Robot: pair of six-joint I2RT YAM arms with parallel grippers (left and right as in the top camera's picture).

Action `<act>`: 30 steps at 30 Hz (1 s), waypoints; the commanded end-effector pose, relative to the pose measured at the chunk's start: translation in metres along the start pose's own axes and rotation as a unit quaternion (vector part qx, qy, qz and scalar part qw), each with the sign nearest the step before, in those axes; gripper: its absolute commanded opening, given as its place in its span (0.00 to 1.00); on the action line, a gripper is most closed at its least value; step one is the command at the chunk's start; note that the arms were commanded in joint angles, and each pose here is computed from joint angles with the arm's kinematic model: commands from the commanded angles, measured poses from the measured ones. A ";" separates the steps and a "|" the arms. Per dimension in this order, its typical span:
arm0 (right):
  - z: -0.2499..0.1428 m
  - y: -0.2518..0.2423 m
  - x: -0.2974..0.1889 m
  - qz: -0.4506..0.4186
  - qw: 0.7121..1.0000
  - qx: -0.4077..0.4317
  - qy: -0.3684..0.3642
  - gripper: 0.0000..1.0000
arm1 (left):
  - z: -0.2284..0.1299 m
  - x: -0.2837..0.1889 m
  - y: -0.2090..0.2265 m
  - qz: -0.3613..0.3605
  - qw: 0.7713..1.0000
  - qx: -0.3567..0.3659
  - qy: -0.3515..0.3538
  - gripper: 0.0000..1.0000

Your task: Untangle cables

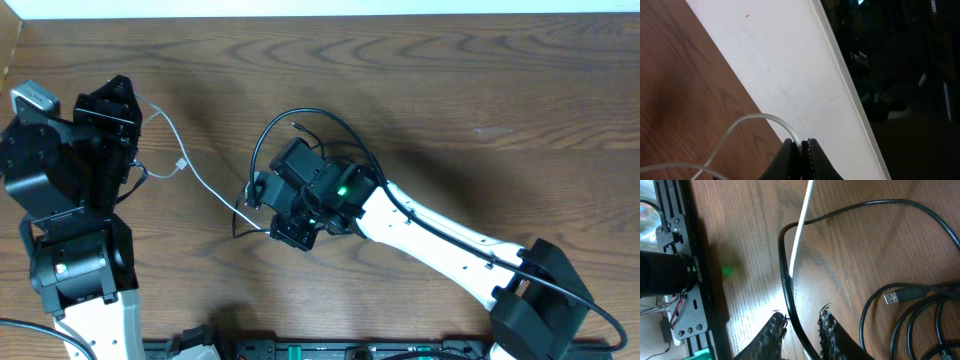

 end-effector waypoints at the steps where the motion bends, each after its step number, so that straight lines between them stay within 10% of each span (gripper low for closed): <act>1: 0.000 0.003 -0.004 -0.001 1.000 -0.003 -0.007 0.22 | 0.004 -0.001 -0.004 -0.005 1.000 0.014 -0.004 0.08; 30: -0.005 0.001 0.008 0.003 1.000 0.004 0.015 0.15 | 0.003 -0.001 -0.003 -0.004 1.000 0.013 -0.003 0.07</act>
Point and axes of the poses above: each gripper's point midway between its finger pads, its own x axis out along the fingers, its own y axis along the line the jaws close on, z = x × y, the point moved 8 cm from there along -x, back along the fingers, and after that the axes turned 11 degrees about x, right-handed, at the moved point
